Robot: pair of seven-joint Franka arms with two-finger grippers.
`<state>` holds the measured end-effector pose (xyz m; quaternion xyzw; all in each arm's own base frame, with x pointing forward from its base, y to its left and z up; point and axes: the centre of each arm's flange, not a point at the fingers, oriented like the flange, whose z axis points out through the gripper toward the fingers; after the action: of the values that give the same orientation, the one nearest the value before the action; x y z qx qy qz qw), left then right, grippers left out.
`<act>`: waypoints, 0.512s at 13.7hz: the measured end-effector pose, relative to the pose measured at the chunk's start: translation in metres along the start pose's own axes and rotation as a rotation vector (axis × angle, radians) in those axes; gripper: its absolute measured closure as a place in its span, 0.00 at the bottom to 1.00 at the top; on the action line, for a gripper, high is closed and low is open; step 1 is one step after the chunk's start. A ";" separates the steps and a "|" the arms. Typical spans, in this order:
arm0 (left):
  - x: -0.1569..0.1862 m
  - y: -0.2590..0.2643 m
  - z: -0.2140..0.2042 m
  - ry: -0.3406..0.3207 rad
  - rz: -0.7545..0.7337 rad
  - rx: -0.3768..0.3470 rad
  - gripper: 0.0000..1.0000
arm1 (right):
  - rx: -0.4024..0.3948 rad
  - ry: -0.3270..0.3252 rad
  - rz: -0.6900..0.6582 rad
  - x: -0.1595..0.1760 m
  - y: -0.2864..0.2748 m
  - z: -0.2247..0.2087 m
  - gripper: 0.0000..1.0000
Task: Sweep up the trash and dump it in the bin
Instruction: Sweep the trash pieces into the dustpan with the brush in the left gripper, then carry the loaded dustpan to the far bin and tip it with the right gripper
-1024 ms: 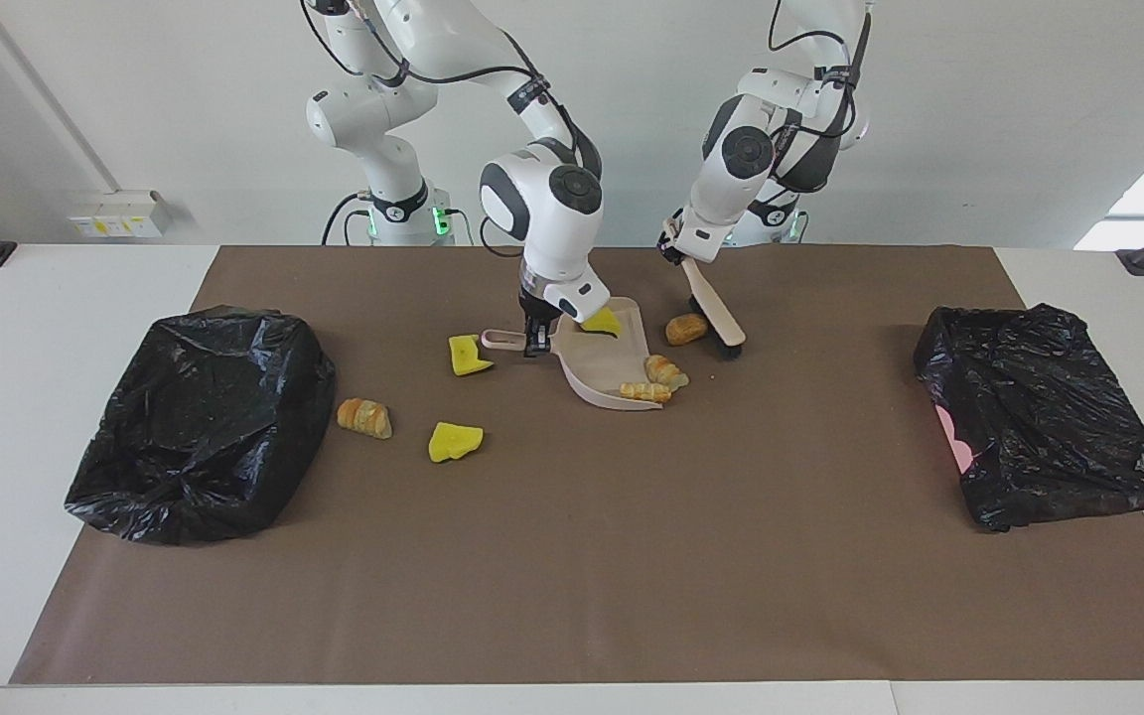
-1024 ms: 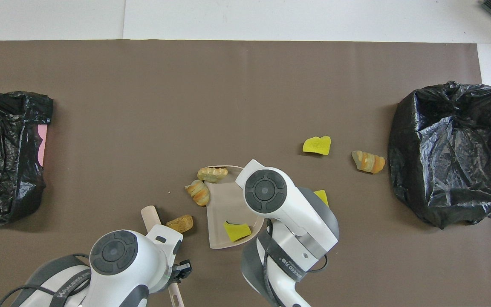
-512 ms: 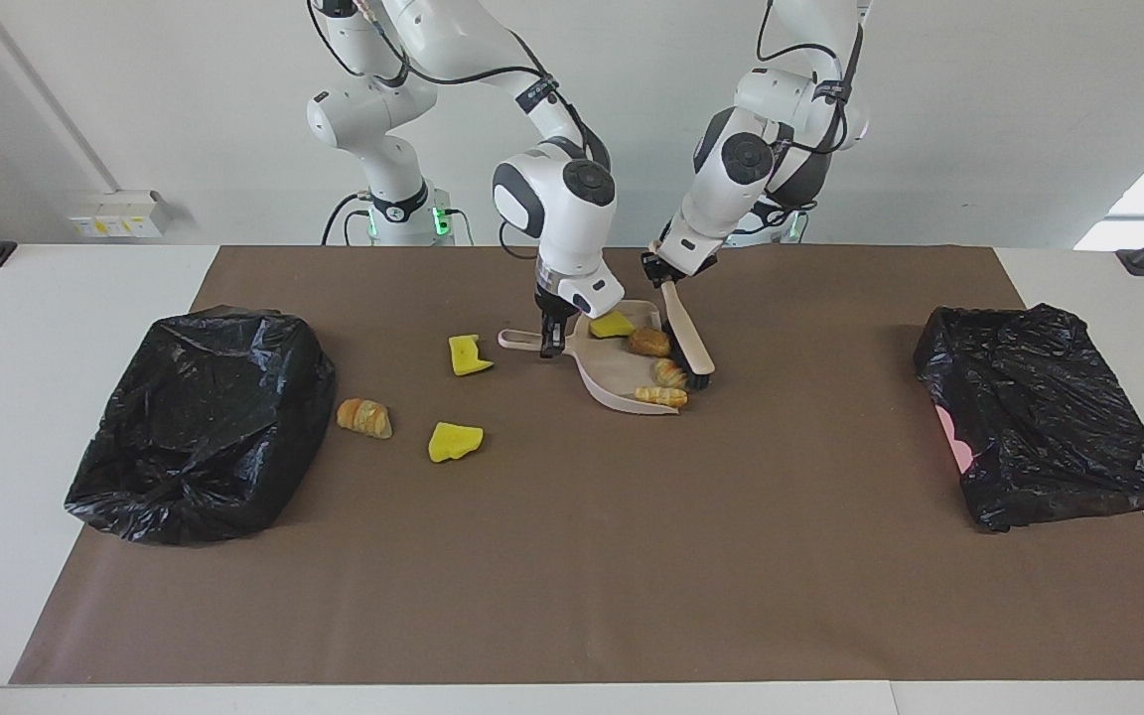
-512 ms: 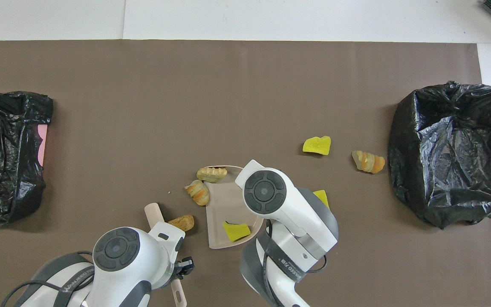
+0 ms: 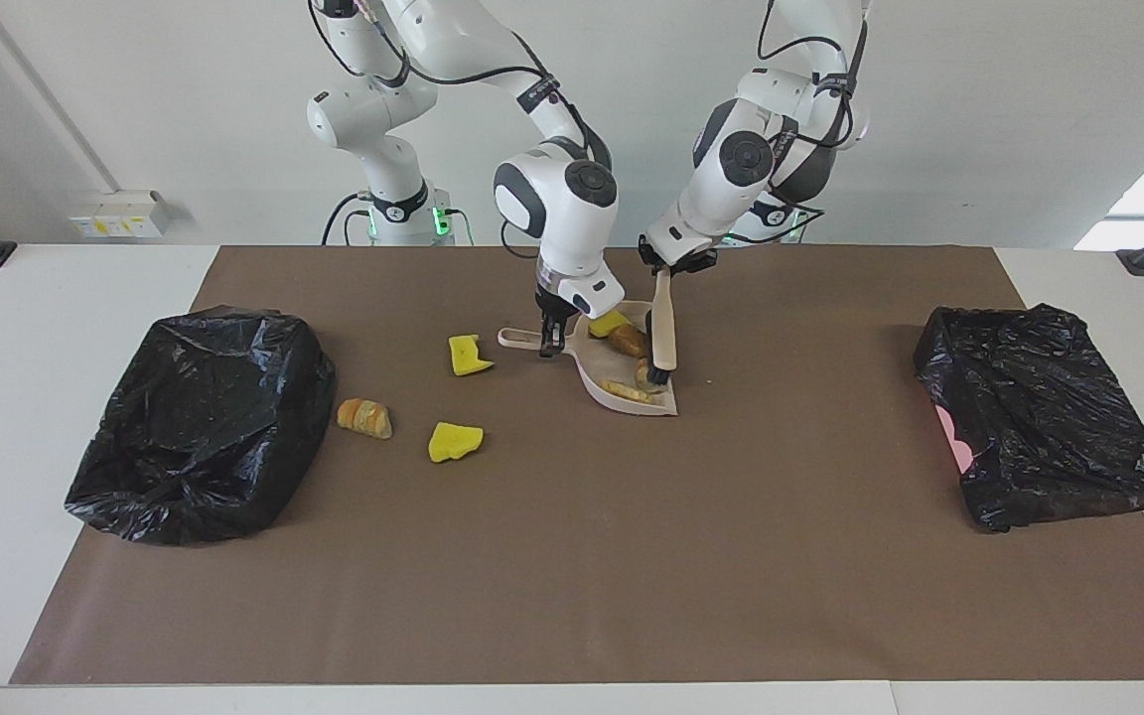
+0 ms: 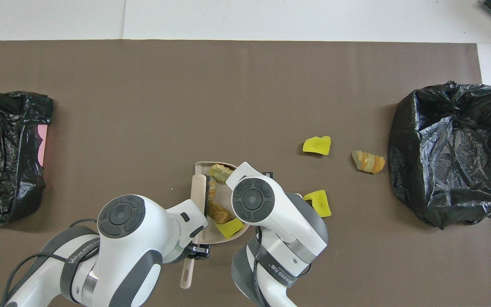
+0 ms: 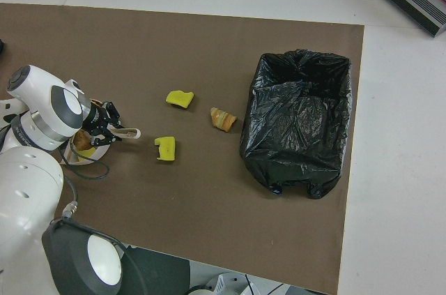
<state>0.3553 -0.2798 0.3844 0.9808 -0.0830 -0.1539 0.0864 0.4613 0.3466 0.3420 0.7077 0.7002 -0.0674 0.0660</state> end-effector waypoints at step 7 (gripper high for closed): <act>0.016 -0.042 -0.090 0.051 -0.132 0.089 0.74 | 0.014 -0.006 0.022 -0.044 0.031 -0.022 0.68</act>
<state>0.4043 -0.2296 0.4561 0.9906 -0.0227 -0.1305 0.0345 0.4919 0.3070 0.3715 0.7157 0.6915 -0.0737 0.0639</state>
